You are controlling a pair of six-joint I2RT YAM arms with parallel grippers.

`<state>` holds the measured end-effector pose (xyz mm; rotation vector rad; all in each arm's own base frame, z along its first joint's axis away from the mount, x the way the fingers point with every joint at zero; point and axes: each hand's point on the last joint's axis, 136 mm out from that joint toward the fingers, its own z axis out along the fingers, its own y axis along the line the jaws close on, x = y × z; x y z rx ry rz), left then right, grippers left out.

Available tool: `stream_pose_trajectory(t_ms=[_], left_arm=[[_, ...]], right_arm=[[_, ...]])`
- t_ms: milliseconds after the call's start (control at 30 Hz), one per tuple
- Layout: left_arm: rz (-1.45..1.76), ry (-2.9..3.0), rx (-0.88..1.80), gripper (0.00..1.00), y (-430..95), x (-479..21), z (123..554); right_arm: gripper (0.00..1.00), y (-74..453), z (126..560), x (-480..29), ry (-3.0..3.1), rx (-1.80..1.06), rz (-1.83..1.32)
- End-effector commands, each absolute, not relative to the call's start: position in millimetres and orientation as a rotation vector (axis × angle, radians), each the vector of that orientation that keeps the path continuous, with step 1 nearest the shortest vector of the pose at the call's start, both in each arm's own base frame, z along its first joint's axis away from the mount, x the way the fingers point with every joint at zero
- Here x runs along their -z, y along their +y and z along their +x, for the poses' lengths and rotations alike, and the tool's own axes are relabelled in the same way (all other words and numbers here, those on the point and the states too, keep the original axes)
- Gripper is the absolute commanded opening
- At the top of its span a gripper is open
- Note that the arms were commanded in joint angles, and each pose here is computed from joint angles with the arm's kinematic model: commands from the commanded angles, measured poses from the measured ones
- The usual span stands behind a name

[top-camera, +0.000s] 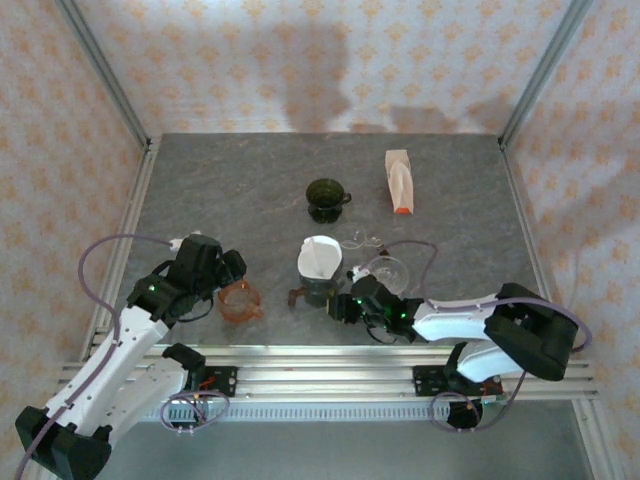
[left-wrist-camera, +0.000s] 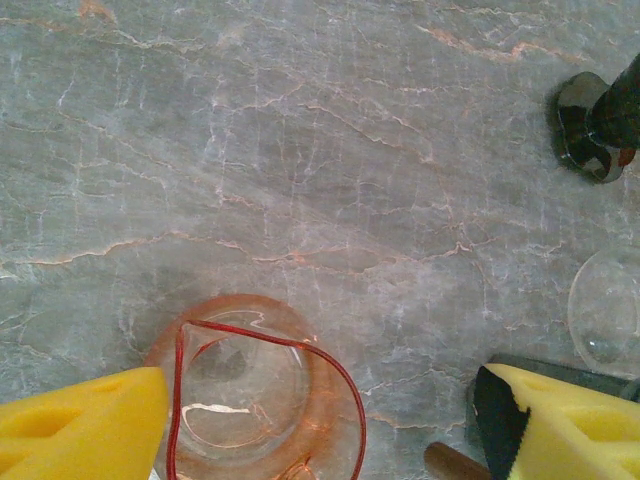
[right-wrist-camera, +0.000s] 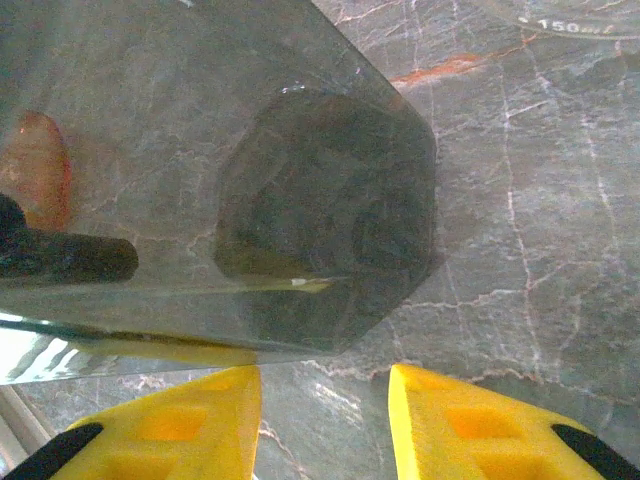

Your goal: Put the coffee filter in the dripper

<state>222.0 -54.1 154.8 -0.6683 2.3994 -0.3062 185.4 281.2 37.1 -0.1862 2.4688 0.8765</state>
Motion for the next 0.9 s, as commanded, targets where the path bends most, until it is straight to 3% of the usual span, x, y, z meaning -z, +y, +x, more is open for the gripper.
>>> stream_pose_trajectory(t_ms=[0,867], left_arm=[[-0.657,2.384,0.326,0.82,-55,-164,221],[-0.741,2.327,0.383,0.82,-45,-162,199]], right_arm=[[0.39,297,203,-57,2.391,-0.935,-0.128],[0.39,362,281,-56,2.377,-0.878,-0.097]])
